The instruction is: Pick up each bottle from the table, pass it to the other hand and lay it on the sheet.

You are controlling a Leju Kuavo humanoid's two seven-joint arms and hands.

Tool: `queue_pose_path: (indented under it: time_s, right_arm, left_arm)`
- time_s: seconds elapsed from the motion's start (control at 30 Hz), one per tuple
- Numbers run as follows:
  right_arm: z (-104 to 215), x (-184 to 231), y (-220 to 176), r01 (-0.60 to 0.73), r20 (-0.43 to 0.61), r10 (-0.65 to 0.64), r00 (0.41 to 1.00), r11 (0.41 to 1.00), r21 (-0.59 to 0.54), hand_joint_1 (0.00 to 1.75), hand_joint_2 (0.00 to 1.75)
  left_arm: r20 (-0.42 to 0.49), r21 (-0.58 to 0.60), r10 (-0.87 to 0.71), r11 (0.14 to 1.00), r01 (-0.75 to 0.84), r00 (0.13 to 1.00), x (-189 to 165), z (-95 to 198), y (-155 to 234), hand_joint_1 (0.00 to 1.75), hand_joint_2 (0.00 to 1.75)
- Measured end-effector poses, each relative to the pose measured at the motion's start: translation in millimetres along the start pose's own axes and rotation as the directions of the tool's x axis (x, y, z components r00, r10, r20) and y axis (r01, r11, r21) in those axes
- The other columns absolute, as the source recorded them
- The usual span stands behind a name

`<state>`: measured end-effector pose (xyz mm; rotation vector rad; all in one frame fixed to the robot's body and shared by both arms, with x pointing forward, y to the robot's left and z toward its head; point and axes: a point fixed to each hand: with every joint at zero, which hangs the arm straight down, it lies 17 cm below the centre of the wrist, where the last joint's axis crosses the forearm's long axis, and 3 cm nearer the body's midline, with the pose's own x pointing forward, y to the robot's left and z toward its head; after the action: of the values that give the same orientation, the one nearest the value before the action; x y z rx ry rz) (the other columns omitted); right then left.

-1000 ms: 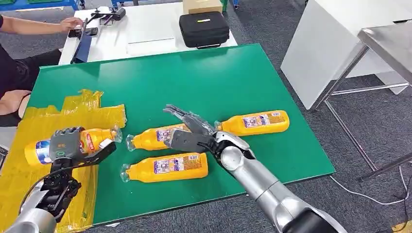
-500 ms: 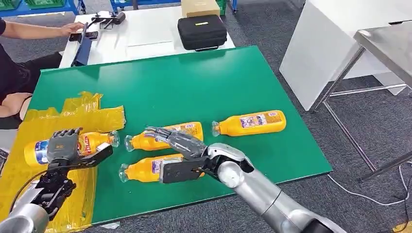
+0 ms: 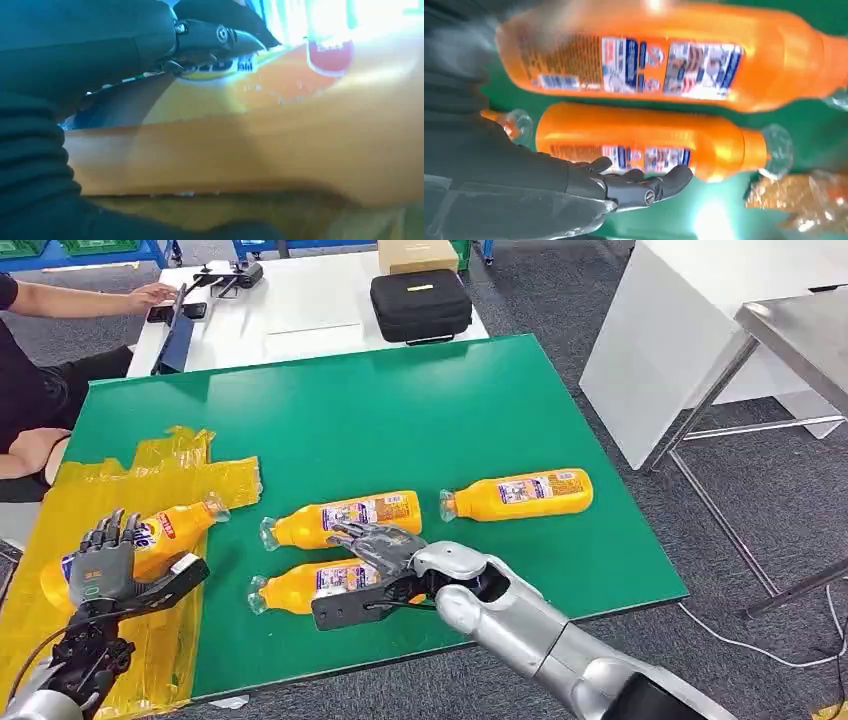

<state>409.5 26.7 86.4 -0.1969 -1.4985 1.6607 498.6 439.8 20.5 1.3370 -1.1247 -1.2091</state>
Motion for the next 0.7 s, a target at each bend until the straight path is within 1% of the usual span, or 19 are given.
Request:
queue_pose_path:
  time_s: [0.17,0.4,0.57,0.63,0.67,0.7]
  right_arm:
    - [-0.8,-8.6,9.8,-0.027,-0.028,0.028,0.999,0.999,0.025,0.00,1.75]
    - [-0.6,-16.2,32.3,-0.033,-0.048,0.038,0.998,0.996,0.087,0.00,1.75]
    - [1.6,-24.6,48.6,-0.035,-0.067,0.044,0.997,0.990,0.138,0.00,1.75]
    - [2.3,-29.4,54.5,-0.037,-0.078,0.050,0.996,0.987,0.159,0.00,1.75]
    - [2.5,-31.4,56.2,-0.039,-0.083,0.053,0.995,0.985,0.167,0.00,1.75]
    - [2.5,-34.0,57.8,-0.041,-0.089,0.057,0.994,0.984,0.176,0.09,1.75]
  left_arm:
    - [0.014,0.012,0.025,1.000,-0.025,1.000,0.9,2.7,0.6,0.00,0.00]
    - [0.098,0.116,0.113,0.986,-0.124,0.989,13.6,5.4,25.3,0.00,0.00]
    - [0.131,0.236,0.191,0.947,-0.218,0.973,14.9,6.1,58.4,0.00,0.00]
    - [0.160,0.321,0.250,0.902,-0.290,0.955,12.9,7.2,82.3,0.00,0.00]
    - [0.157,0.358,0.286,0.875,-0.324,0.945,10.1,7.9,91.3,0.00,0.00]
    - [0.137,0.404,0.333,0.841,-0.360,0.933,0.3,9.0,101.3,0.00,0.00]
